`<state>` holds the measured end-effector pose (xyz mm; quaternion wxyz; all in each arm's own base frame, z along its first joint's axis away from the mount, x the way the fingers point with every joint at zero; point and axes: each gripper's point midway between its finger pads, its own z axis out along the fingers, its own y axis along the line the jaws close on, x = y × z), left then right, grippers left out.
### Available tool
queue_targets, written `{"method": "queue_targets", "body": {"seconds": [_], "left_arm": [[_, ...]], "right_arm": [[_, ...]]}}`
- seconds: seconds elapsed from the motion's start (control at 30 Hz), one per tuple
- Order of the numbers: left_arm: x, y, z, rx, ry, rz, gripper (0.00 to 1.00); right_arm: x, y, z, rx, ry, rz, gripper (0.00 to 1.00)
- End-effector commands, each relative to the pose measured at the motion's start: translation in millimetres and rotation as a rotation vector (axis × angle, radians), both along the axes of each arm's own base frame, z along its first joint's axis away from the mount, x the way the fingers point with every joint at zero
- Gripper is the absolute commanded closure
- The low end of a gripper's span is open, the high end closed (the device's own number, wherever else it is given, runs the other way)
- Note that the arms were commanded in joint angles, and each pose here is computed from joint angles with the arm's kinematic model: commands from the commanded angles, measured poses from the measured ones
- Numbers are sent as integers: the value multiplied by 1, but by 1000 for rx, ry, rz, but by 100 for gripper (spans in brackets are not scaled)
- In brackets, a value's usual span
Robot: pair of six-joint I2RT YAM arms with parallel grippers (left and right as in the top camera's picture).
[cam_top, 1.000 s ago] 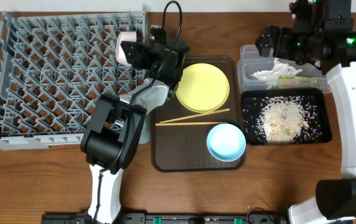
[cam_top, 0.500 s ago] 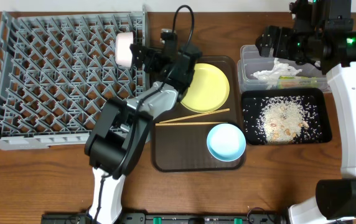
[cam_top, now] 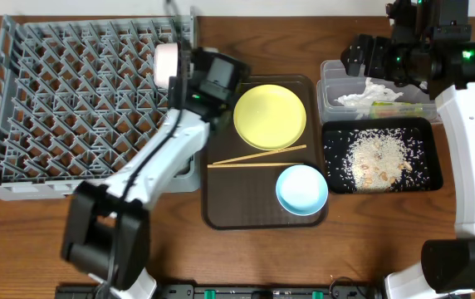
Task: Sort waste into correct bins and load items into the dishwasher
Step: 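Move the left gripper back to the light-blue bowl on the tray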
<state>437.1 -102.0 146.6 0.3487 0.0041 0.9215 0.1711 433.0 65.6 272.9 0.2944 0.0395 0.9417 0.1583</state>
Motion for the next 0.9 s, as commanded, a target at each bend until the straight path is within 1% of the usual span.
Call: {"method": "queue_targets", "body": {"seconds": [0.0,0.07,0.13,0.27,0.53,0.73,0.87], "left_arm": [[-22,-43,-9,-291,127,-99,23],[-38,-50,-19,-345,208,-105,23],[-54,-48,-27,-385,281,-52,23],[-78,-34,-38,-397,372,72,23],[-86,-32,-41,-402,410,83,23],[-106,-27,-52,-389,485,118,23],[-112,-24,-54,-381,507,132,23]], "right_arm": [[1,2,-3,2,8,-1,1],[1,2,-3,2,8,-1,1],[1,2,-3,2,8,-1,1],[1,2,-3,2,8,-1,1],[1,2,-3,2,8,-1,1],[1,2,-3,2,8,-1,1],[1,2,-3,2,8,-1,1]]}}
